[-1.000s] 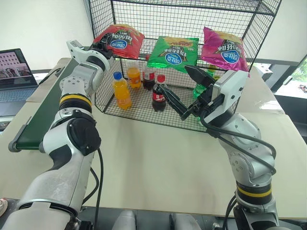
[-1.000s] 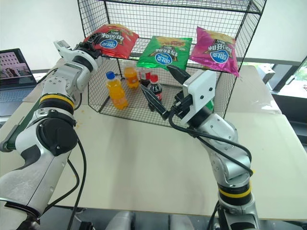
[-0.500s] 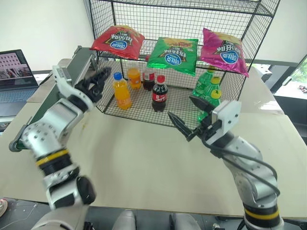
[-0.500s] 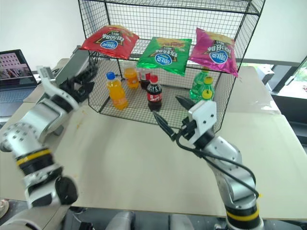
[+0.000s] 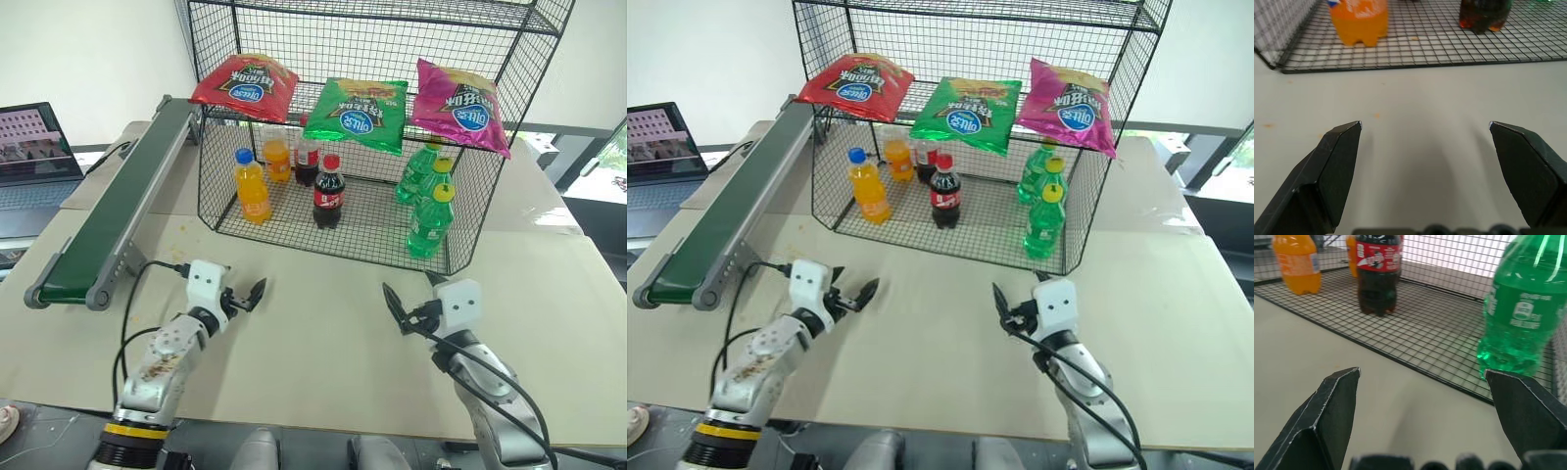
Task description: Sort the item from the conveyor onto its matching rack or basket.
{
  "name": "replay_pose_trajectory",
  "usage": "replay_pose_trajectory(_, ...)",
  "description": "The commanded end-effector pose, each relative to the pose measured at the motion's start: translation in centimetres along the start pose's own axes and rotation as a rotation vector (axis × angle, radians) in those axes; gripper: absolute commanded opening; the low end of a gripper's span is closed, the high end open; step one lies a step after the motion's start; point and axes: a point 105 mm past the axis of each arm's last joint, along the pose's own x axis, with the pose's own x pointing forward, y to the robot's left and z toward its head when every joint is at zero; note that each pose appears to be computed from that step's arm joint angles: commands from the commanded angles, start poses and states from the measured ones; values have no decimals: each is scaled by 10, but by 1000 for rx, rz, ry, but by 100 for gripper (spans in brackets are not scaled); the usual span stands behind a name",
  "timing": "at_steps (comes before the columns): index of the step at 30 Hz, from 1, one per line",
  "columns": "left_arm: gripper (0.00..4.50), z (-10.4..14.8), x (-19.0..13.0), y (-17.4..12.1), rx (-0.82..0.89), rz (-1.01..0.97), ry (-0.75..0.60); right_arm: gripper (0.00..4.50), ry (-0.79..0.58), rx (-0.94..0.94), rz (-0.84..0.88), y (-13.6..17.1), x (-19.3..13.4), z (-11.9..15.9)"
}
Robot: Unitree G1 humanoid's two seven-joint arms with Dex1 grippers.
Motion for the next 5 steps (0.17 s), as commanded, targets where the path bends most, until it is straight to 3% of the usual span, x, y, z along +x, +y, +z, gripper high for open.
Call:
replay_pose_trajectory(1, 445, 10, 8, -2, 81, -40, -62, 450, -21, -27, -51, -12, -4, 1)
replay_pose_trajectory(5, 445, 7, 16, -2, 46, -75, -49, 450, -37, -25, -72, -16, -2, 1)
